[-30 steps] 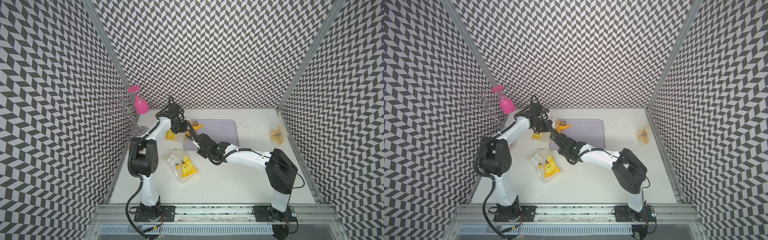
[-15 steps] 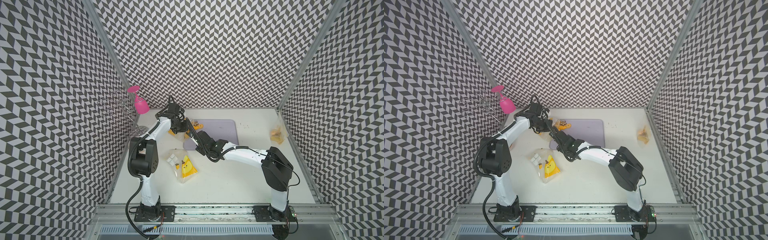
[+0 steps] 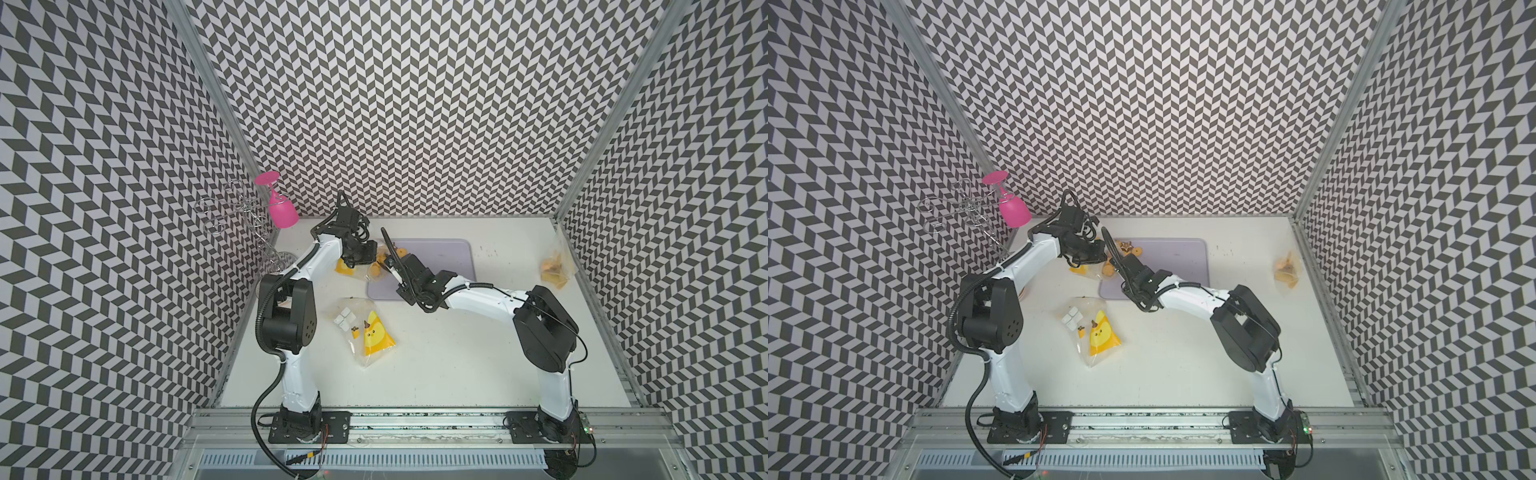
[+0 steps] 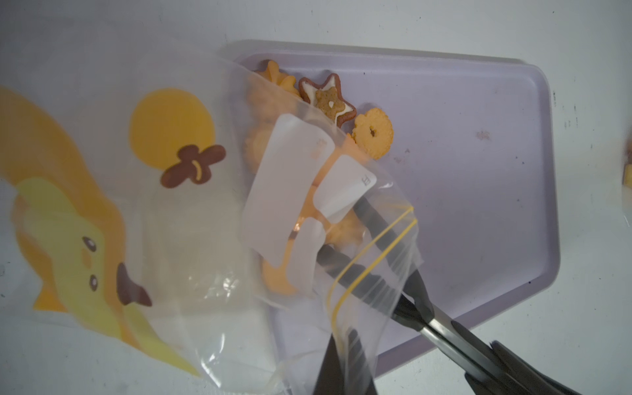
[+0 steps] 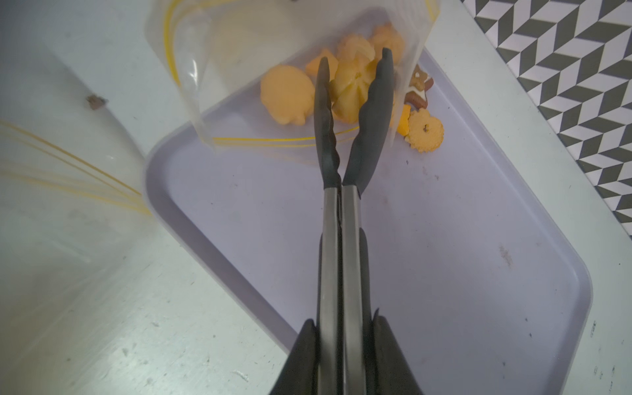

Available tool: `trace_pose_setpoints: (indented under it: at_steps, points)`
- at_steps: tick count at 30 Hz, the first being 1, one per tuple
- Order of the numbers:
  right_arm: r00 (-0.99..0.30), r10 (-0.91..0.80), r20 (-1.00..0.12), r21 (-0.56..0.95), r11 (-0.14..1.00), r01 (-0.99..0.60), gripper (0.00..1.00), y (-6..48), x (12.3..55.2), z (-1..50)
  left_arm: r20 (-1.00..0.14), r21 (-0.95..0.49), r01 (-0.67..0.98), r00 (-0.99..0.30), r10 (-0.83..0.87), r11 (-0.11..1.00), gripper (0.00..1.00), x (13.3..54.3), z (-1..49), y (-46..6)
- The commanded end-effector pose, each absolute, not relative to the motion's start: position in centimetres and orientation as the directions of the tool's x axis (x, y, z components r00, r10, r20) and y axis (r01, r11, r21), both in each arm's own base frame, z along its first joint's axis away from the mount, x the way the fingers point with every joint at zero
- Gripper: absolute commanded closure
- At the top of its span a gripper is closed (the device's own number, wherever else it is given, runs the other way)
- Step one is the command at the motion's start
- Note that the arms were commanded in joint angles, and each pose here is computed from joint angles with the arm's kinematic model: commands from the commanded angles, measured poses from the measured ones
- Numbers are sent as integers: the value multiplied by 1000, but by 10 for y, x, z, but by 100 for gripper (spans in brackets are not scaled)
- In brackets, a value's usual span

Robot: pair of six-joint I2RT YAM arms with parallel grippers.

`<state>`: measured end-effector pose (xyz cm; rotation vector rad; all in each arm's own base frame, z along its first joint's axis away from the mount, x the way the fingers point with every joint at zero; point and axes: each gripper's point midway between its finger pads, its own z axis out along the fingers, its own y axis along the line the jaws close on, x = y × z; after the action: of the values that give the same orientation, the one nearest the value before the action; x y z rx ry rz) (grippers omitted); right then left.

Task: Put the cookies into a resealable bag to prevent moisture
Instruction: Place the cookie in the ziploc bag.

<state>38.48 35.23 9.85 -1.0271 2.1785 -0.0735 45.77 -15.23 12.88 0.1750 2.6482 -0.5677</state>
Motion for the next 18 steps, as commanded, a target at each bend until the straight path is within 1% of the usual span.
trace_pose_setpoints:
  at_steps: [1, 3, 11, 18]
  points:
    - [-425, -657, -622, -326, 712, -622, 86, 358, 396, 114, -496, -368, 215, -869, 4, 905, 100, 462, 155, -146]
    - [-423, -649, -633, -319, 716, -621, 86, 359, 396, 119, -506, -380, 222, -862, -1, 898, 100, 462, 160, -146]
    - [-342, -558, -756, -192, 688, -700, 84, 392, 386, 167, -495, -402, 238, -869, 8, 884, 100, 460, 157, -152]
    - [-345, -565, -749, -186, 680, -709, 84, 403, 393, 162, -492, -406, 238, -870, 9, 883, 100, 460, 156, -153]
